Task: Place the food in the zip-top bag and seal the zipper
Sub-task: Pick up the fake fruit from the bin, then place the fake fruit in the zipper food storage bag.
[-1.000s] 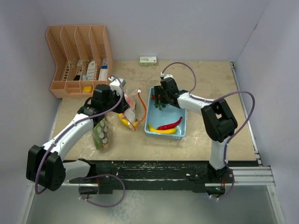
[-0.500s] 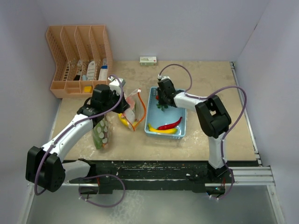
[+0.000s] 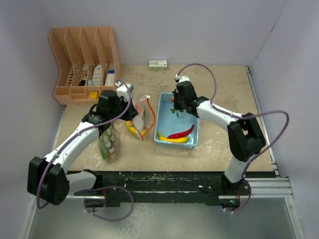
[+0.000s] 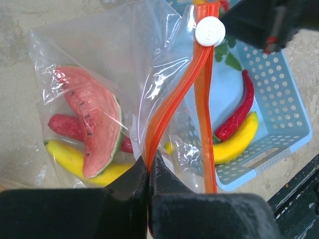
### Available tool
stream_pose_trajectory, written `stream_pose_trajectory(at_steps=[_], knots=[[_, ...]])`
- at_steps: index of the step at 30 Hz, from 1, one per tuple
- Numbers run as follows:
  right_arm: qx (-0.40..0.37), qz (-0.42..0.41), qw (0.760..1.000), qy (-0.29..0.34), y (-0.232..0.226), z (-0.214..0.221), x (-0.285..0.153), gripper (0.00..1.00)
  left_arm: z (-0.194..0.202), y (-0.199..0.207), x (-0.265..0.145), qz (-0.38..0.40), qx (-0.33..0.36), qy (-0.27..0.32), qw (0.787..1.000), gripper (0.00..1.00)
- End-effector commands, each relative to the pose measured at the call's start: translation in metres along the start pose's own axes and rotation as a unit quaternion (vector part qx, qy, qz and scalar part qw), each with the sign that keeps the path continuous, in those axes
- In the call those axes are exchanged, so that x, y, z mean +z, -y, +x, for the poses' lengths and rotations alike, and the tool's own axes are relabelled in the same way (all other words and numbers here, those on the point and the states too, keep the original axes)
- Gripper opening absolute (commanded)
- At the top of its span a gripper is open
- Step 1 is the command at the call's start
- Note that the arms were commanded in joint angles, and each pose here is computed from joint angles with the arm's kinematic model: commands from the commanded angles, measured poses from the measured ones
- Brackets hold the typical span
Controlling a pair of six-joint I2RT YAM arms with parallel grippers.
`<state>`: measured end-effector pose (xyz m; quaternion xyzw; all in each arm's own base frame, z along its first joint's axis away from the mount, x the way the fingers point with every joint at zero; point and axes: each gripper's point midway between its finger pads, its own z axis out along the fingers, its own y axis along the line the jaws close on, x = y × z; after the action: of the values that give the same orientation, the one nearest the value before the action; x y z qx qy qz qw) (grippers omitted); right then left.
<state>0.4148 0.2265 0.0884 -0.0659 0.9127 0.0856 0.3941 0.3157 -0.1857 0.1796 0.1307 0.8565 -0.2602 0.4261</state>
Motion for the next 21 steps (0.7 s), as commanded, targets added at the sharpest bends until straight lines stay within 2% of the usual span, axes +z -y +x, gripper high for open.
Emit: stream_pose_trajectory(at_steps=[1,6,13,21], knots=[[0.017,-0.074,0.994,0.079,-0.024,-0.050,-0.056,0.00,-0.026,0.009,-0.008,0.013,0.013,0.042,0.999,0.00],[0.014,-0.170,0.979,0.114,-0.056,-0.069,-0.103,0.00,-0.025,0.008,-0.005,0.015,0.011,0.040,0.999,0.00],[-0.047,-0.303,0.939,0.157,-0.146,-0.066,-0.173,0.00,-0.023,0.007,0.000,0.016,0.009,0.034,0.999,0.00],[-0.027,-0.357,0.922,0.150,-0.168,-0.040,-0.182,0.00,-0.024,0.008,-0.002,0.017,0.010,0.036,0.999,0.00]])
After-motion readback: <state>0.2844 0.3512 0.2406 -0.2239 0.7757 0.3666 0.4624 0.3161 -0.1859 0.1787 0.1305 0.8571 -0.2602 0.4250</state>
